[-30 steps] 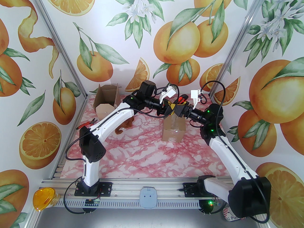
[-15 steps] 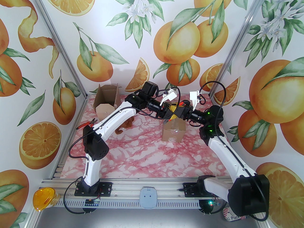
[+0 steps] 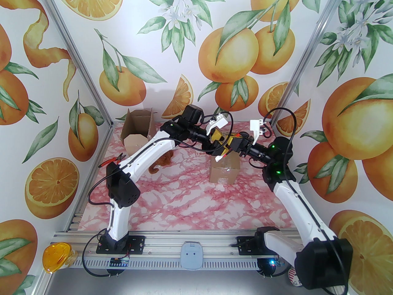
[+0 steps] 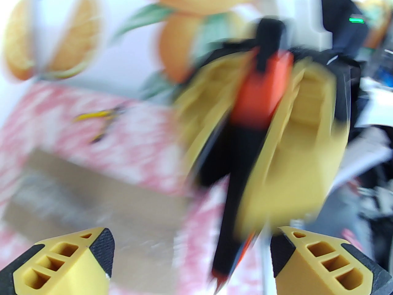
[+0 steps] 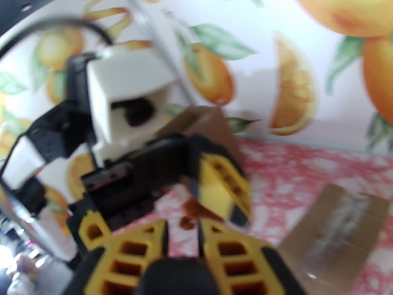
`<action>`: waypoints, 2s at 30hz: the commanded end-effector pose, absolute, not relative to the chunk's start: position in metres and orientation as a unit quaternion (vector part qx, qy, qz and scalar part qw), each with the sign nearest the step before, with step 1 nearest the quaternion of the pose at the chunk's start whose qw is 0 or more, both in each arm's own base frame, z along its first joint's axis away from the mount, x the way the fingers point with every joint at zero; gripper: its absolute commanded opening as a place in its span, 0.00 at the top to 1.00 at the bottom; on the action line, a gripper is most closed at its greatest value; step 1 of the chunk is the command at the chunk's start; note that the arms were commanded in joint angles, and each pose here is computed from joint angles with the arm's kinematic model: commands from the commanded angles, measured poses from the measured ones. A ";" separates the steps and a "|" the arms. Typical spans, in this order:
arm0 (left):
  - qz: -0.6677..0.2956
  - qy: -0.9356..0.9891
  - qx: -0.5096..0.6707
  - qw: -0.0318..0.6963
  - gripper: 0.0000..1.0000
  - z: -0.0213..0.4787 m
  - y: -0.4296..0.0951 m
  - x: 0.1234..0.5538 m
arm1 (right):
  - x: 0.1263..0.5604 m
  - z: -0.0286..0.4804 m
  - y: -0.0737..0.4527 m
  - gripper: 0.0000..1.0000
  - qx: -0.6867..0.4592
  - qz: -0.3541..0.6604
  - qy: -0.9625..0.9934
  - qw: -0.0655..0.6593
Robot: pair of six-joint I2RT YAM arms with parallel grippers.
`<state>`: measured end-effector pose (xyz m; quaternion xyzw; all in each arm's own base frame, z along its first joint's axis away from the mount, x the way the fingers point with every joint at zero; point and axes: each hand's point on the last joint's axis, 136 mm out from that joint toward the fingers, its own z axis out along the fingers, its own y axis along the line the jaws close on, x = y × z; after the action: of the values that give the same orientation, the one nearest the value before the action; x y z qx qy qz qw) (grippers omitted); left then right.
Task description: Unpack the express box
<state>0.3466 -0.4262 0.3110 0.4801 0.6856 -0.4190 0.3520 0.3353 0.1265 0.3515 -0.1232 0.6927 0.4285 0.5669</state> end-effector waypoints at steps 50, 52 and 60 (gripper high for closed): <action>-0.515 0.778 0.320 0.165 0.00 0.203 -0.425 0.288 | 0.454 0.125 0.082 0.83 0.009 0.076 0.963 0.259; -0.513 0.778 0.327 0.157 0.00 0.205 -0.421 0.276 | 0.449 0.126 0.099 0.83 -0.011 0.087 0.963 0.254; -0.440 0.820 0.329 0.162 0.00 0.192 -0.373 0.244 | 0.417 0.130 0.127 0.83 -0.015 0.100 0.968 0.229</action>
<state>0.2478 -0.3877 0.1773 0.3074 0.8254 -0.4594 0.1150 0.4464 0.1049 0.1217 -0.0176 0.9636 0.0568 0.2606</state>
